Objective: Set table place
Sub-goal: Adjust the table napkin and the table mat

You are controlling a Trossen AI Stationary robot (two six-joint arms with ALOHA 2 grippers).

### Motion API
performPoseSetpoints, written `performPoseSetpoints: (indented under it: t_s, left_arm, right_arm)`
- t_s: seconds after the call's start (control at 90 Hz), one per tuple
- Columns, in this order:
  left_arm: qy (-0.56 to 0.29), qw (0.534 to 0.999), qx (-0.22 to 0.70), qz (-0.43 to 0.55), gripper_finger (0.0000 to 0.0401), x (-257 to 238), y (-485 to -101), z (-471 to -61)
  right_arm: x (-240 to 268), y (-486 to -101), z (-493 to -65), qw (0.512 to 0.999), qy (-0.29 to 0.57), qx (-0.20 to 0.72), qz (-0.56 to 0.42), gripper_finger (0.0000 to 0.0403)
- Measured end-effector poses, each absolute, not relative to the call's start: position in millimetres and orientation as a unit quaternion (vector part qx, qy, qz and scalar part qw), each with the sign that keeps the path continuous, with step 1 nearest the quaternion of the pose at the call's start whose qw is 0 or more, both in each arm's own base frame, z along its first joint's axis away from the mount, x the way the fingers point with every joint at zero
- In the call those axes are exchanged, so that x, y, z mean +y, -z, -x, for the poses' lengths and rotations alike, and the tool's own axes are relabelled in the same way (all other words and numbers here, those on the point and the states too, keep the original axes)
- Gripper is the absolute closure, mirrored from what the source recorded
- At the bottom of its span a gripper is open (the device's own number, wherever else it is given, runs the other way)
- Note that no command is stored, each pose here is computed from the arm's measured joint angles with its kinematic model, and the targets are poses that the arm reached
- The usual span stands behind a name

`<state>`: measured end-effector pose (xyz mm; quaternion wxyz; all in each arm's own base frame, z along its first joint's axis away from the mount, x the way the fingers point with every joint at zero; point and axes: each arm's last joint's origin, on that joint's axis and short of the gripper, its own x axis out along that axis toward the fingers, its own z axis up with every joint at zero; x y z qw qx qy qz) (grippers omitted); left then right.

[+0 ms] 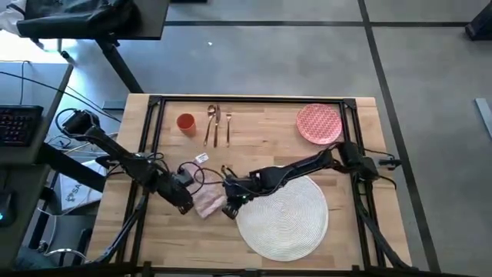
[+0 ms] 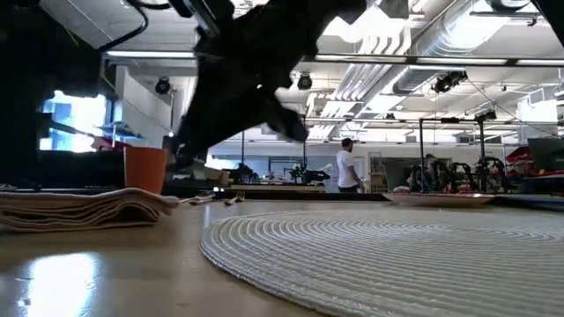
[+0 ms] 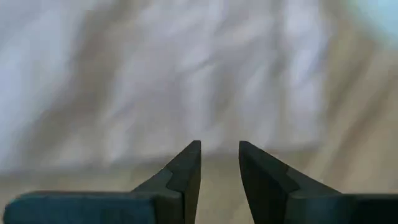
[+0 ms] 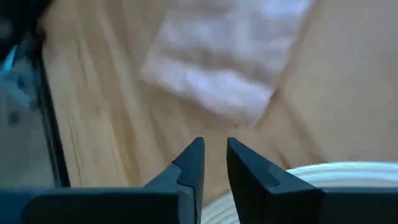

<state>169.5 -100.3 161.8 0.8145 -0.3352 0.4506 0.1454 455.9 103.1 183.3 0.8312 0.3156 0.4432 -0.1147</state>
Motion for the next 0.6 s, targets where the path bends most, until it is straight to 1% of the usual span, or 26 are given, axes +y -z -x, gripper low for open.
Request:
performPoseSetpoints:
  t_s: [0.111,0.211,0.278,0.311,0.4,0.489,0.6]
  left_arm:
    - [-0.157,0.84,0.38,0.356,0.0322,-101.6,-151.5,-180.7]
    - [-0.18,0.84,0.376,0.348,0.0335,-100.7,-135.3,-188.8]
    - [-0.176,0.841,0.374,0.348,0.0347,-104.5,-124.2,-197.2]
    - [-0.158,0.846,0.374,0.344,0.0352,-107.9,-119.6,-202.1]
    - [-0.066,0.855,0.399,0.323,0.0367,-119.9,-110.9,-212.6]
    - [0.018,0.844,0.445,0.3,0.0383,-131.0,-109.0,-216.6]
    - [0.045,0.824,0.49,0.282,0.0398,-139.8,-113.7,-212.4]
  right_arm:
    - [96.0,-207.2,-441.3,0.828,0.189,0.428,-0.309,0.0378]
    - [91.5,-237.5,-427.4,0.832,0.202,0.416,-0.305,0.0387]
    - [89.7,-248.9,-417.0,0.828,0.203,0.432,-0.294,0.0391]
    - [90.4,-250.7,-412.4,0.823,0.203,0.445,-0.29,0.0392]
    - [96.7,-253.6,-400.7,0.81,0.192,0.482,-0.274,0.0394]
    - [112.0,-252.7,-392.3,0.803,0.134,0.526,-0.246,0.0394]
    - [129.8,-230.6,-378.5,0.782,0.107,0.574,-0.217,0.0394]
